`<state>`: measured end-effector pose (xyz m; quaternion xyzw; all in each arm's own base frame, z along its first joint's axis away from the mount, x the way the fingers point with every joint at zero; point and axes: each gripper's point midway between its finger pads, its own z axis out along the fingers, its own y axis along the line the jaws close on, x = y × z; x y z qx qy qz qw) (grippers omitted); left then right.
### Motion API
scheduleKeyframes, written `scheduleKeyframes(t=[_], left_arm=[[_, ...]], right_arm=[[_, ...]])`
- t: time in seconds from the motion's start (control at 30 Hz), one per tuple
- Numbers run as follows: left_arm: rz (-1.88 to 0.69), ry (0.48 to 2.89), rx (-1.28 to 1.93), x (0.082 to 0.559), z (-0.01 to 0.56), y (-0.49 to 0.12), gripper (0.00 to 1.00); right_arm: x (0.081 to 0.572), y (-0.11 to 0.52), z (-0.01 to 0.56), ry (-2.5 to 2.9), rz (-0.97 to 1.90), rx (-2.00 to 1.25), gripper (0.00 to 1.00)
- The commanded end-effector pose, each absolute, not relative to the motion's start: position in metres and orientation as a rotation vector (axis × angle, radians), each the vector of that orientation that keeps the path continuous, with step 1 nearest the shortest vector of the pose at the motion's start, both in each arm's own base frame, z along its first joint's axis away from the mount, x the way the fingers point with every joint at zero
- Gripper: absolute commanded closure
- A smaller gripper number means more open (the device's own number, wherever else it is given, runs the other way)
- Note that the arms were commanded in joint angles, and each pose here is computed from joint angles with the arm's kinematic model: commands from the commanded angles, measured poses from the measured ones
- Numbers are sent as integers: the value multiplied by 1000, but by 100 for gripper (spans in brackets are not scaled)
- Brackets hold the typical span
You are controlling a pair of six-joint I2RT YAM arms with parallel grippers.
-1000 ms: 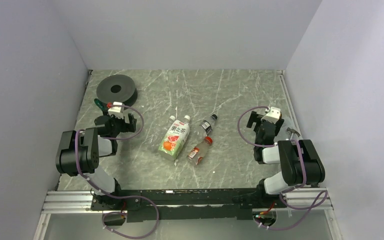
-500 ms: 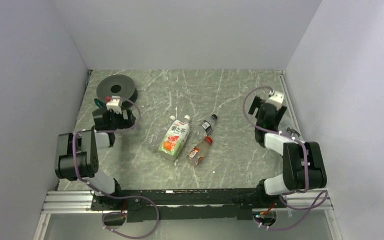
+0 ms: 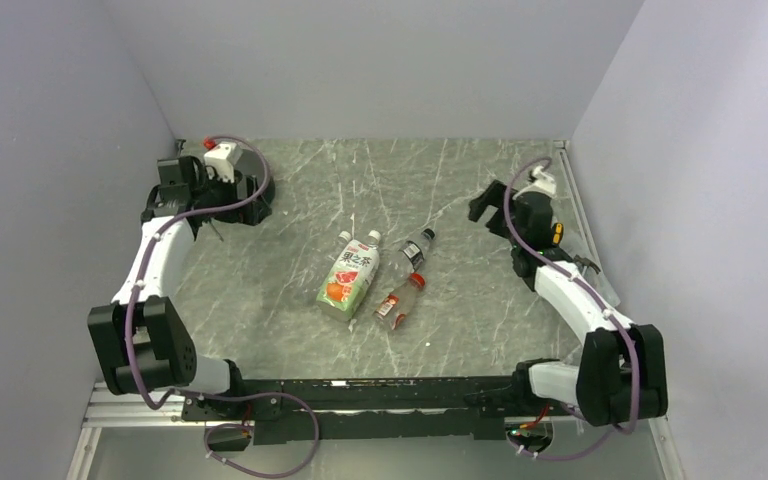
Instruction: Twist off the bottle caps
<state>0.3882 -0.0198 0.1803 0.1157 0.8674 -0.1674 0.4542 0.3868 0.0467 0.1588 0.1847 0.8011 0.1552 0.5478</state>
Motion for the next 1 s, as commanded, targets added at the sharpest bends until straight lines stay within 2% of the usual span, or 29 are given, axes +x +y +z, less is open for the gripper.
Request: scheduleKeyframes(t=[0.0,0.13,0.27,0.57,0.97], left_arm=[[-683,2231,407,343,196,-73,1],[-757,2344,529,316,175,-115,1],[-625,2440,682,301,131,-130,1],[-437,2505,741,329,90,-125,1],[-546,2608,818,317,47,-143,1]], right_arm=[[376,112,192,1955,404,248,0],[364,137,200,1971,315,209,0],[350,154,204,1983,275,164,0],[323,174,216,1977,274,88,0],[305,168,201,2011,278,82,0]])
